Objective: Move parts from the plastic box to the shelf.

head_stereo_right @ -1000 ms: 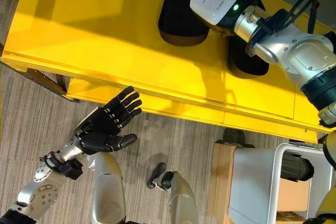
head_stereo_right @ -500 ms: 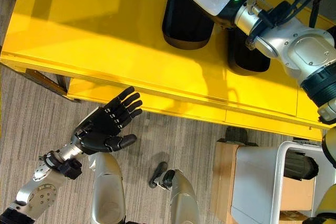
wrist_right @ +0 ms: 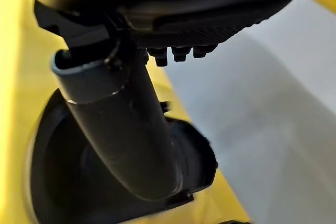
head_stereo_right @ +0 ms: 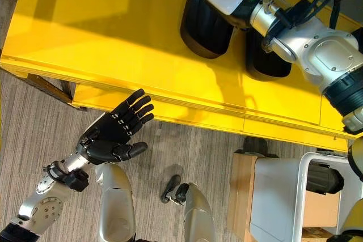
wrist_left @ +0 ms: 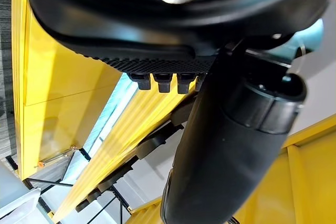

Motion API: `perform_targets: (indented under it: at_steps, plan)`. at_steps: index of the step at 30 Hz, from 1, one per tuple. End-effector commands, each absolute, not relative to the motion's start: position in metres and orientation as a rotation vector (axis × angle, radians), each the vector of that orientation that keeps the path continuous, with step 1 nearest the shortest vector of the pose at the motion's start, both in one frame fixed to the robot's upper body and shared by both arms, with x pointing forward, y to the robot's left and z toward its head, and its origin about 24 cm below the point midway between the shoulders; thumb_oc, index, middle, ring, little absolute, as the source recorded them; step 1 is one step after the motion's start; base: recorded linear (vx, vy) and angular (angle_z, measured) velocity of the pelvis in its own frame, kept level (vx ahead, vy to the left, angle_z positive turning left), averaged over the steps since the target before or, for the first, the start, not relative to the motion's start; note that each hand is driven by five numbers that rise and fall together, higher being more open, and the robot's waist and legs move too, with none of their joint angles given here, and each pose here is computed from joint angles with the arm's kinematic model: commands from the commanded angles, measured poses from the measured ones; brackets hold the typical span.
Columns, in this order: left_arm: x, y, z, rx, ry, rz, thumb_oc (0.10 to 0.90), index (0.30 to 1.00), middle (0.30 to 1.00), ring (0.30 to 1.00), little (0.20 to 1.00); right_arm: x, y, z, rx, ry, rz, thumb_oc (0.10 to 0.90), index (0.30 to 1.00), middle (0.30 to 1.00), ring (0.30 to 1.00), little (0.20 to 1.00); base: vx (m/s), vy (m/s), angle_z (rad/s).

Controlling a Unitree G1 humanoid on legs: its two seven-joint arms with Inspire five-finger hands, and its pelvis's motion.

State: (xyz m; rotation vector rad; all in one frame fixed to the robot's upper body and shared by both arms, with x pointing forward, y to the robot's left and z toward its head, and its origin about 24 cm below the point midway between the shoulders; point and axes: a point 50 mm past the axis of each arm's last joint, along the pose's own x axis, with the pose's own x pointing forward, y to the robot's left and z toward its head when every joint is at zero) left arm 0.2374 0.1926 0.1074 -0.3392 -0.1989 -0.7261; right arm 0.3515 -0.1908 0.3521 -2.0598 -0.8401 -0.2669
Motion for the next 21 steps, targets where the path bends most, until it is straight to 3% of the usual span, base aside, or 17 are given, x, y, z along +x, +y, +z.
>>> perform_targets:
  at_steps: [1,3,6,12,21]
  plan:
    - [0.232,0.173,0.145,-0.379,-0.450,-0.829,0.900,1.000,1.000,1.000,1.000,0.320,-0.211,0.427,-1.660,-0.889,-0.747,0.900,1.000,1.000,1.000,1.000,-0.03,0.092,-0.06]
    - [0.231,0.171,0.147,-0.390,-0.462,-0.825,0.900,1.000,1.000,1.000,1.000,0.318,-0.217,0.426,-1.560,-0.843,-0.790,0.900,1.000,1.000,1.000,1.000,-0.04,0.093,-0.11]
    - [0.231,0.168,0.153,-0.409,-0.496,-0.791,0.900,1.000,1.000,1.000,1.000,0.316,-0.212,0.407,-1.267,-0.810,-0.682,0.900,1.000,1.000,1.000,1.000,-0.04,0.109,-0.09]
    - [0.232,0.163,0.154,-0.440,-0.536,-0.720,0.900,1.000,1.000,1.000,1.000,0.288,-0.178,0.379,-0.952,-1.008,-0.464,0.900,1.000,1.000,1.000,1.000,-0.01,0.119,-0.09]
    - [0.235,0.163,0.154,-0.474,-0.581,-0.594,0.900,1.000,1.000,1.000,1.000,0.236,-0.151,0.347,-0.870,-1.287,-0.333,0.900,1.000,1.000,1.000,1.000,0.02,0.070,-0.13]
